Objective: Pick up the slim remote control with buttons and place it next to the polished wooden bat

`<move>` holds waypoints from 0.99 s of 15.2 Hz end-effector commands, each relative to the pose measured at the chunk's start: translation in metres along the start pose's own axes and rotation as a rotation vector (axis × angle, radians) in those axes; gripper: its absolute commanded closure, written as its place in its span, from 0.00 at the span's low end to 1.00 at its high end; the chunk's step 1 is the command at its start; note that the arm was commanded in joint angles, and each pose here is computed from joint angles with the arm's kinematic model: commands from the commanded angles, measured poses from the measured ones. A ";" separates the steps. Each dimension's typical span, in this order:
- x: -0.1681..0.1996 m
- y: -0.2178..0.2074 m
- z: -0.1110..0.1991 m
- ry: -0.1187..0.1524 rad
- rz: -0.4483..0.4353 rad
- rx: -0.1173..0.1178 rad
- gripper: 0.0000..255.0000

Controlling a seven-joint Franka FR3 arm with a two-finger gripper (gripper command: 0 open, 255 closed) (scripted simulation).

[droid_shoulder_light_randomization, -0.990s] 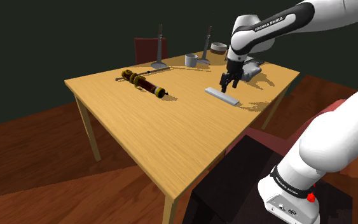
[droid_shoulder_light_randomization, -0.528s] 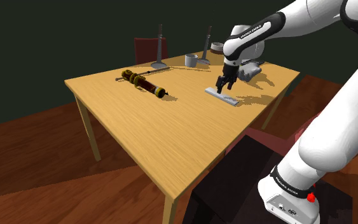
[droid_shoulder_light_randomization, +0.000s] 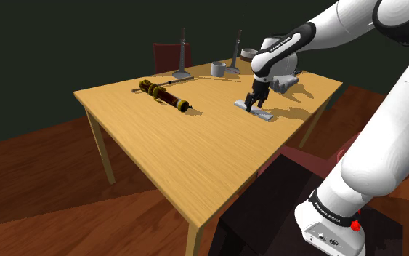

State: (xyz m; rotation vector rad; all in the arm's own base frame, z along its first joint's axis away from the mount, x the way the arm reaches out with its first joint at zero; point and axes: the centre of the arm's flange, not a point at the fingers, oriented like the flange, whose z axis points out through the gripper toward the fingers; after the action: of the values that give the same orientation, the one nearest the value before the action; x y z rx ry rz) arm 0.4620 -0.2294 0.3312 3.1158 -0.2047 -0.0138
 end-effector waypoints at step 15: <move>0.000 -0.001 0.001 0.000 0.000 0.000 1.00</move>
State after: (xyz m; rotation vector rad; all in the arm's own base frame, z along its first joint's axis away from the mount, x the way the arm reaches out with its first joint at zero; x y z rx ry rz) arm 0.4621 -0.2288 0.3303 3.1158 -0.2047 -0.0138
